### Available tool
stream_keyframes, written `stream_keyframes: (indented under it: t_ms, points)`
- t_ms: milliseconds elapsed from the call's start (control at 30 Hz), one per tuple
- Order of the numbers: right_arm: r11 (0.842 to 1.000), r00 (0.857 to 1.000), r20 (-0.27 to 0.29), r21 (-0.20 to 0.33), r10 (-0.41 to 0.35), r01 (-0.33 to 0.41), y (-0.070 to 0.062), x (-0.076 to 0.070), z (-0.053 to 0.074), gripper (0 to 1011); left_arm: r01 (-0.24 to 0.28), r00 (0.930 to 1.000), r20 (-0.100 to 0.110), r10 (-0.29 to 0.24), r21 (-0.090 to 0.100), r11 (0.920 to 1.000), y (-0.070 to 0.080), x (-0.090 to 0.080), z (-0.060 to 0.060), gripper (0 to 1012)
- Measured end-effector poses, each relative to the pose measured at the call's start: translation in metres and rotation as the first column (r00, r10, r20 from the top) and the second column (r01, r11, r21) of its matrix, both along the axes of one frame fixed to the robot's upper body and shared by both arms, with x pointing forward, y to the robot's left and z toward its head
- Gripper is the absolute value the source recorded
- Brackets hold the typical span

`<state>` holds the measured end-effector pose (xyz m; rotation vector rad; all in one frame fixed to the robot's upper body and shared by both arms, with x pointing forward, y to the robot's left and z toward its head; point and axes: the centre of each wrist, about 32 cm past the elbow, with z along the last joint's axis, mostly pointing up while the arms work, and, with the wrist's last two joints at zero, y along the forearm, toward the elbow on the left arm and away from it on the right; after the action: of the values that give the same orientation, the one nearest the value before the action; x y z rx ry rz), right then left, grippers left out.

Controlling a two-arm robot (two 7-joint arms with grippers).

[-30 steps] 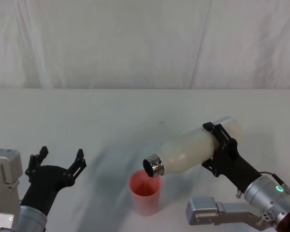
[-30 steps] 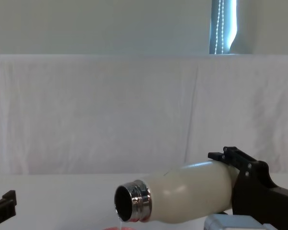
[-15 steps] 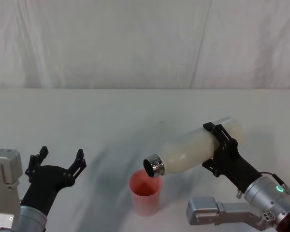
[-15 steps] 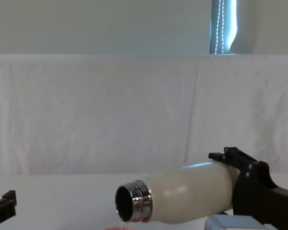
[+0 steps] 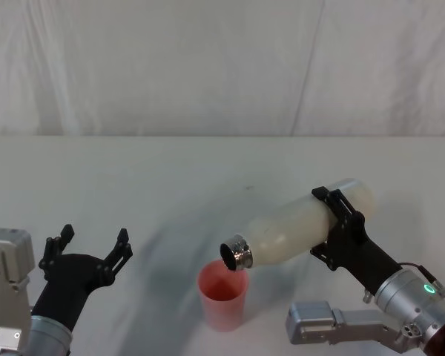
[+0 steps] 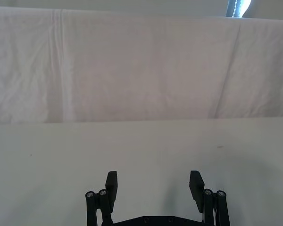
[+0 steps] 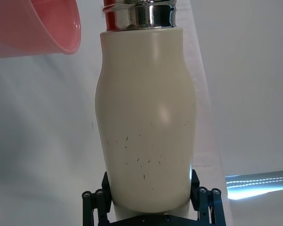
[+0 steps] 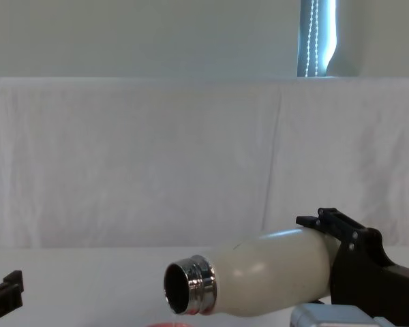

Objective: Grasp the thermos with one hand and pour water into the cup lid.

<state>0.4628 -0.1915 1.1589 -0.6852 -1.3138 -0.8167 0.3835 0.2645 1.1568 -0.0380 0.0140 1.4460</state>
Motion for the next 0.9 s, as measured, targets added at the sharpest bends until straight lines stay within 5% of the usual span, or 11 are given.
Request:
stream_keyframes:
  t_ms: [900]
  points:
    - [1.0,1.0,0.003,-0.004,0.002,-0.002,0.0002,0.0,0.0003,950,0.0,1.0,0.0,0.0,0.0,1.0,0.0,0.0,0.0,1001]
